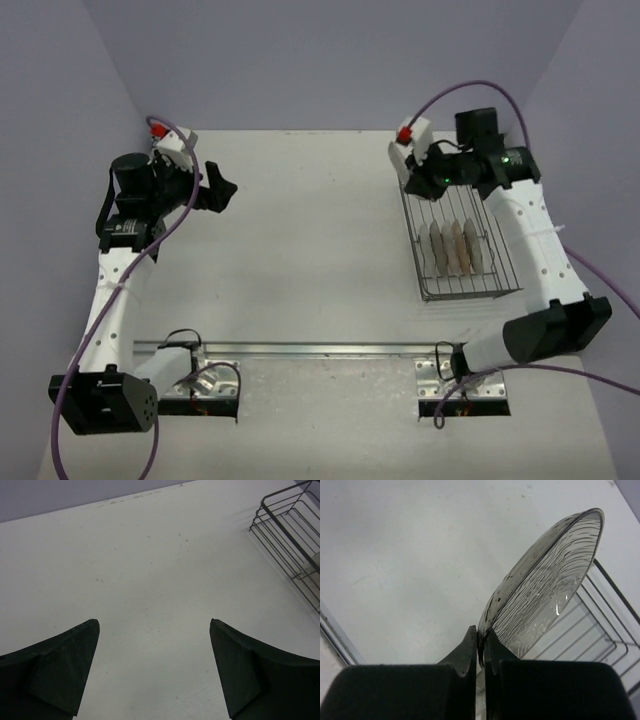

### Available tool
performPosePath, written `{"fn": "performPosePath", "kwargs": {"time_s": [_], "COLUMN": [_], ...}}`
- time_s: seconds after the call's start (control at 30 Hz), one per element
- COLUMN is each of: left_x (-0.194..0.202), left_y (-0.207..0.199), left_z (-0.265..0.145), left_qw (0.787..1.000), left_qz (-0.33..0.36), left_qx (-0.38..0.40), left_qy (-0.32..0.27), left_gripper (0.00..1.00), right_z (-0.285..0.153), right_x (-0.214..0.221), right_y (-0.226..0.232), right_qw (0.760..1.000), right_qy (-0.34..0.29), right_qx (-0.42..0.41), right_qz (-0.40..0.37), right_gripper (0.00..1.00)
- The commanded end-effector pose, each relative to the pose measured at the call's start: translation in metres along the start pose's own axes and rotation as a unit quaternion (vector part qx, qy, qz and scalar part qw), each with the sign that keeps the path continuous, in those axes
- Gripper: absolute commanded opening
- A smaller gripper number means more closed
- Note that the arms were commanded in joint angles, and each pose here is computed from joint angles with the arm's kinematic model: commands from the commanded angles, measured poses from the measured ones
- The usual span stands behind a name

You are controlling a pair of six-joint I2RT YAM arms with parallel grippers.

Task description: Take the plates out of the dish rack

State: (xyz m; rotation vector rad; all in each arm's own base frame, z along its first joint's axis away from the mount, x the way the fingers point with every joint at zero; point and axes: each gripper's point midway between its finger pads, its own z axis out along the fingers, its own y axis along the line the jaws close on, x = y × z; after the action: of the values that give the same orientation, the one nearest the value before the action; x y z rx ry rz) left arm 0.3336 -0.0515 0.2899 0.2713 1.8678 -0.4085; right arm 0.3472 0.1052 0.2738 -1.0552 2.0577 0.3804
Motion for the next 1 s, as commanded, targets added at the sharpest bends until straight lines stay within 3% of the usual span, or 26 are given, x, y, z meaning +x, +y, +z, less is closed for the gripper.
{"fn": "performPosePath", "kwargs": {"time_s": [0.0,0.1,0.23,0.43,0.57,0.83,0.97], "left_x": [-0.023,-0.012,0.003,0.043,0.072,0.094,0.098], "left_y": [-0.036,-0.064,-0.085,-0.120,-0.141,-0.156,-0.155], "left_z": [0.004,0.017,0.030,0.049,0.055,0.065,0.070], "left_qw": [0.998,0.994,0.986,0.968,0.955,0.940,0.941], "left_qz": [0.001,0.002,-0.012,0.000,0.024,0.028,0.031], "left_qx": [0.065,0.104,0.148,0.200,0.225,0.249,0.240], "left_qy": [0.003,0.039,0.077,0.150,0.193,0.232,0.237], "left_gripper": [0.90,0.90,0.87,0.87,0.87,0.81,0.76], "right_z": [0.032,0.065,0.095,0.123,0.131,0.139,0.139], "right_x": [-0.021,-0.025,-0.010,-0.010,-0.016,-0.001,0.005], "right_y": [0.013,0.042,0.065,0.107,0.141,0.179,0.189], "right_qw": [0.977,0.935,0.907,0.833,0.795,0.732,0.719], "right_qy": [0.019,0.026,0.038,0.007,-0.033,-0.066,-0.073], "right_qx": [0.122,0.166,0.176,0.213,0.215,0.214,0.211], "right_qz": [-0.176,-0.313,-0.380,-0.510,-0.567,-0.643,-0.658], "right_gripper": [0.00,0.00,0.00,0.00,0.00,0.00,0.00]}}
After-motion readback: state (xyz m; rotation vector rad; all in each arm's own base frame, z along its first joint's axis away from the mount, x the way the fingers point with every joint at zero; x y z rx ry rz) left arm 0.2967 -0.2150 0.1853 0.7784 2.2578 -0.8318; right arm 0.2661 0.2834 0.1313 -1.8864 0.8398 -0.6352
